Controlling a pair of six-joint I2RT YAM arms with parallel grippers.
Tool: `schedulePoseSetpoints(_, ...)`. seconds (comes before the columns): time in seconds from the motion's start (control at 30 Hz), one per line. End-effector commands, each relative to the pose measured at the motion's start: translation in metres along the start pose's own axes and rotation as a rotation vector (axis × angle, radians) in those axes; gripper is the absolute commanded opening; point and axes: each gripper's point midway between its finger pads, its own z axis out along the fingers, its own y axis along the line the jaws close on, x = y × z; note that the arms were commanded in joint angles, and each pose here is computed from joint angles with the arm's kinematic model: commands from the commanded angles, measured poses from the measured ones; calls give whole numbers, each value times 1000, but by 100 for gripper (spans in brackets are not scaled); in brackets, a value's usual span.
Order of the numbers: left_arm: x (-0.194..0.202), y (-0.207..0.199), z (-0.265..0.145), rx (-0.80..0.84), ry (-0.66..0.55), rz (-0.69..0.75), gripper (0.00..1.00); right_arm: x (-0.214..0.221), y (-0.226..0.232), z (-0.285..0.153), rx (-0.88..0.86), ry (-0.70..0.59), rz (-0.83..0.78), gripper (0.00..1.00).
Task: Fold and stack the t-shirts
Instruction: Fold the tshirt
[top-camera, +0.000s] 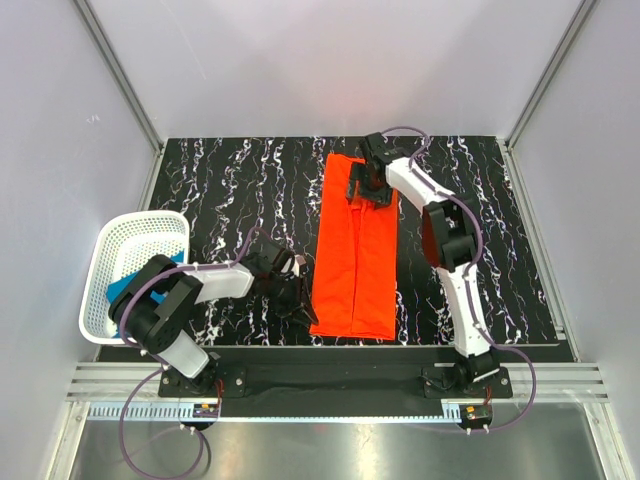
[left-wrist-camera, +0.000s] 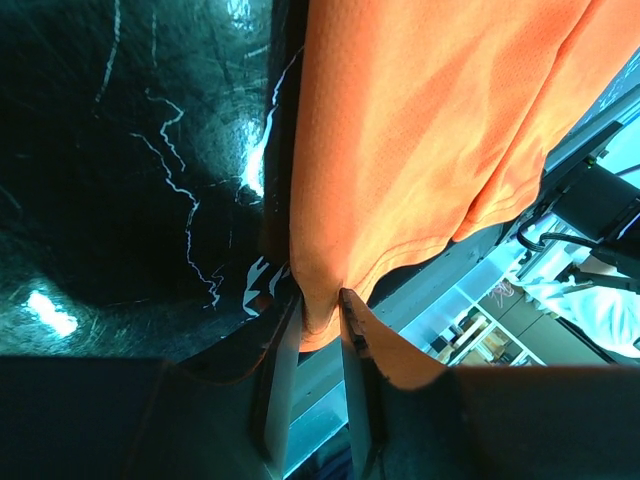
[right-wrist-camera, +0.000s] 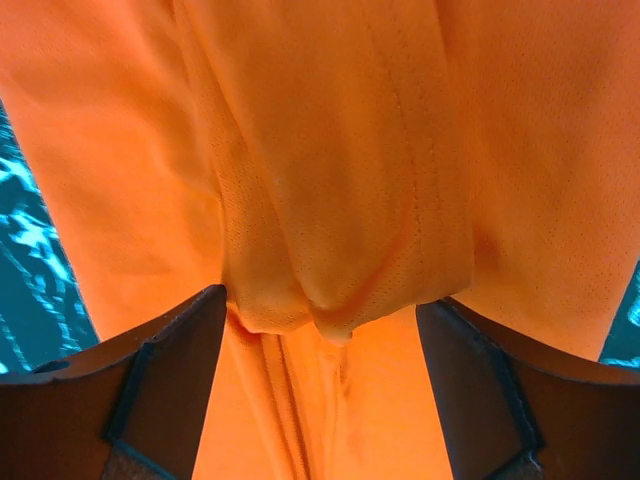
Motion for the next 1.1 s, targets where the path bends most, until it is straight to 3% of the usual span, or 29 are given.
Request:
schedulePoseSetpoints(0.0,-1,22,7,-71,-19,-29,29,-16,12,5,12,-47,0,84)
schedulePoseSetpoints(0.17,-6,27,7,-78,-41,-48,28,-13,28,25,-30,-3,34,84)
schedulePoseSetpoints(0.37,-24,34,-8,-96,-87,-74,20,-32,48,6,-93,-17,68,84)
schedulePoseSetpoints(0.43,-29,33,-12,-103,-94,-64,16,-38,52,-12,-112,-33,49,85)
schedulePoseSetpoints(0.6,-31,27,-20,-97,-118,-56,16,-49,47,-76,-114,-68,-27,100)
schedulePoseSetpoints(0.73,-27,28,-25,-98,-130,-48,26,-46,25,-127,-81,-70,-51,100)
schedulePoseSetpoints(0.77,-26,27,-27,-93,-139,-45,27,-31,12,-124,-50,-23,-49,100)
schedulePoseSetpoints(0.83,-23,26,-29,-85,-143,-42,32,-26,5,-161,-62,-56,-54,100)
schedulePoseSetpoints(0.87,-21,24,-31,-73,-147,-37,34,1,-7,-151,-38,15,-57,100)
schedulePoseSetpoints(0.9,-20,23,-33,-66,-149,-34,40,-1,-3,-175,-85,-41,-57,100)
schedulePoseSetpoints(0.93,-18,22,-34,-60,-150,-26,42,12,-1,-180,-129,-18,-52,100)
schedulePoseSetpoints(0.97,-18,21,-35,-54,-154,-21,44,48,-12,-165,-120,74,-26,100)
schedulePoseSetpoints(1.0,-17,21,-35,-52,-154,-14,48,51,-7,-182,-178,33,-14,100)
schedulePoseSetpoints(1.07,-16,21,-35,-50,-148,-4,52,108,-21,-166,-195,164,53,98)
